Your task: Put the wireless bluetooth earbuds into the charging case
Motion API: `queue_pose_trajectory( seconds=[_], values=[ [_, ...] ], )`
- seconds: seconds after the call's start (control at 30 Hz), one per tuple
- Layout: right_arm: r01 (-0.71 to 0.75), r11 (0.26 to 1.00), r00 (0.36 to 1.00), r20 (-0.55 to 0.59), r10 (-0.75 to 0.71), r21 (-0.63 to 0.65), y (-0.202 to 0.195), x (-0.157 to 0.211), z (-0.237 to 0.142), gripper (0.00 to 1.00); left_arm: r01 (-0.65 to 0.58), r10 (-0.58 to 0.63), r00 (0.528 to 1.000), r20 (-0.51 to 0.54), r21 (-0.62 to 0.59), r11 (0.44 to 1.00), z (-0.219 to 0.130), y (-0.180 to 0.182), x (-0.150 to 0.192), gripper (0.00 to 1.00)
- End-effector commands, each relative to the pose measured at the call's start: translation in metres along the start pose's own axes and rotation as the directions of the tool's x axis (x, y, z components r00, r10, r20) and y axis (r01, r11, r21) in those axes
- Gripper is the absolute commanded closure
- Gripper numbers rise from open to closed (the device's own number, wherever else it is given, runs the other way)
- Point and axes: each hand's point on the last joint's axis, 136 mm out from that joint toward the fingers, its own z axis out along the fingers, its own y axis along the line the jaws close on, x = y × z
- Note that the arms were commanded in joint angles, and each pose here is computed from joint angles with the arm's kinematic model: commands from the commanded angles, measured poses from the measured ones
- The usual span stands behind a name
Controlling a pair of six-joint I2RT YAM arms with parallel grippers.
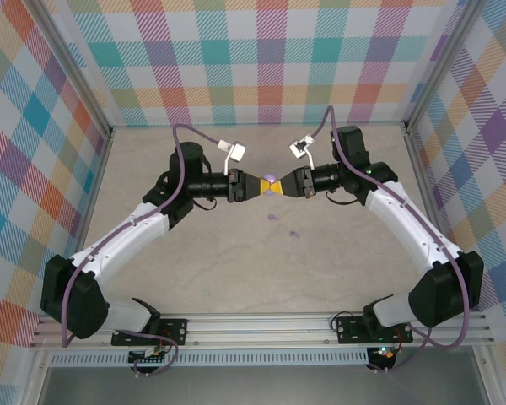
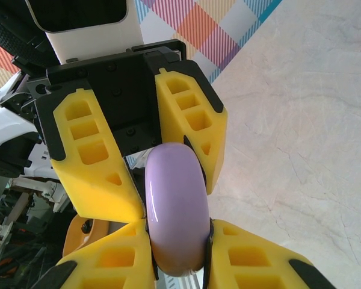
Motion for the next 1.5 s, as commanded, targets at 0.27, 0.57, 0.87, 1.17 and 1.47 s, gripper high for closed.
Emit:
queue_pose_trajectory(
  seconds=[0.27,0.57,0.87,1.17,1.47],
  values=[
    [0.073,0.997,0.997,0.018,-0.073,0.003,0.007,-0.013,-0.002,0.78,-0.017,0.025,0.996,-0.080,0.090,0.996,0.004,-0.022,0.007,0.62],
    [0.074,0.997,0.997,0.014,-0.074,0.013,0.005,-0.013,-0.002,0.78,-0.015,0.021,0.996,-0.089,0.068,0.998,0.005,-0.017,0.010,0.68],
    [0.070,0.998,0.997,0.014,-0.070,0.003,0.004,-0.013,-0.001,0.78,-0.018,0.026,0.995,-0.096,0.087,0.996,0.005,-0.021,0.010,0.61],
    [0.063,0.997,0.998,0.017,-0.064,0.038,0.001,-0.014,-0.002,0.73,-0.021,0.025,0.995,-0.100,0.046,0.999,0.008,-0.013,0.012,0.80],
    [0.089,0.981,0.995,0.037,-0.096,0.171,-0.004,-0.012,-0.014,0.48,-0.108,0.099,0.990,-0.104,-0.085,0.991,0.007,0.010,0.009,0.78]
  ],
)
